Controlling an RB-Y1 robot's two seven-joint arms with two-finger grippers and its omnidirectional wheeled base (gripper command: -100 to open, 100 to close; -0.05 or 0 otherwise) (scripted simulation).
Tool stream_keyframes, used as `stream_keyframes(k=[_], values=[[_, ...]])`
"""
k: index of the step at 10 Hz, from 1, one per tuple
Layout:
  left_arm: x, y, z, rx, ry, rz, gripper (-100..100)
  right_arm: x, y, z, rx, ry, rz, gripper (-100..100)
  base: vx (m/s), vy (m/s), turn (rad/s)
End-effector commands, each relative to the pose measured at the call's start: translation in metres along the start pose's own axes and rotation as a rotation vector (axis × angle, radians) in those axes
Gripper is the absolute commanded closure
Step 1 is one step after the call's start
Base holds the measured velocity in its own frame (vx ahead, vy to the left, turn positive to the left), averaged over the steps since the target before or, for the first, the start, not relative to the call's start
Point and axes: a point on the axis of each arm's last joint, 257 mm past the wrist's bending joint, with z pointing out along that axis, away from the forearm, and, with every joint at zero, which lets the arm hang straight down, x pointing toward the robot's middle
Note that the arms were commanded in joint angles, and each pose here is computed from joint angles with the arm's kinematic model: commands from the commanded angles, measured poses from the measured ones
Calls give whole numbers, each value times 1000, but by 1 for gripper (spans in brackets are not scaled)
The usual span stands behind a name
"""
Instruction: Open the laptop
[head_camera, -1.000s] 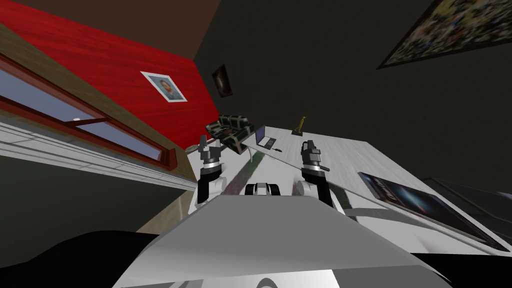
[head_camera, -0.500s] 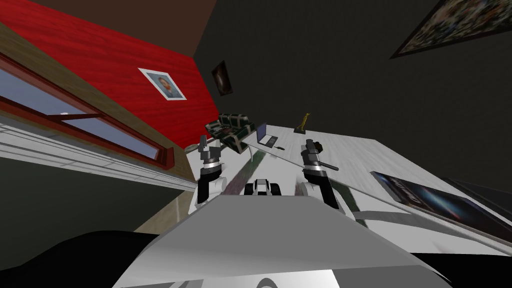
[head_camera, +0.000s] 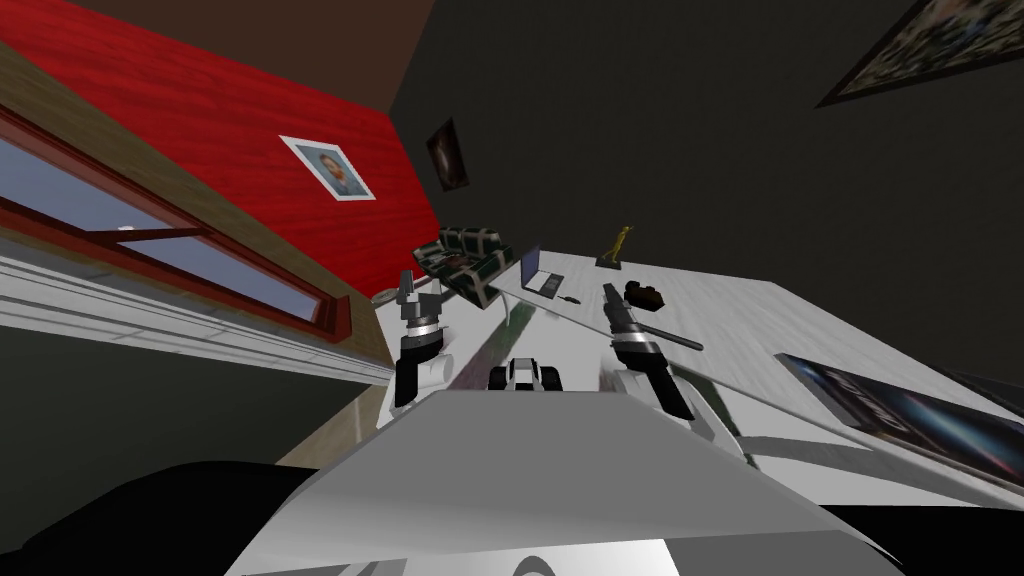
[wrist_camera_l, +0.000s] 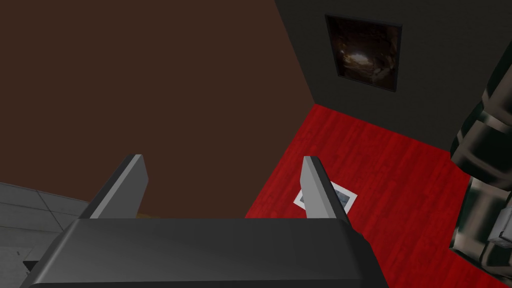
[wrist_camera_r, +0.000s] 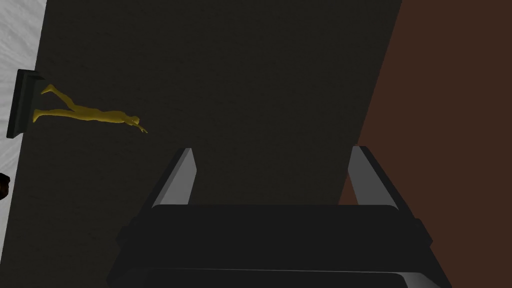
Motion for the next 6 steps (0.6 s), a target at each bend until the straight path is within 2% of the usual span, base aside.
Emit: stream_keyframes(k=[1,6], values=[[0,0,0,0,0,0,0,-1,-23,-7,73,62,-123,-100,123,151,21],[0,0,0,0,0,0,0,-14,-73,-26,235,153,-371,-100,135,196,22]])
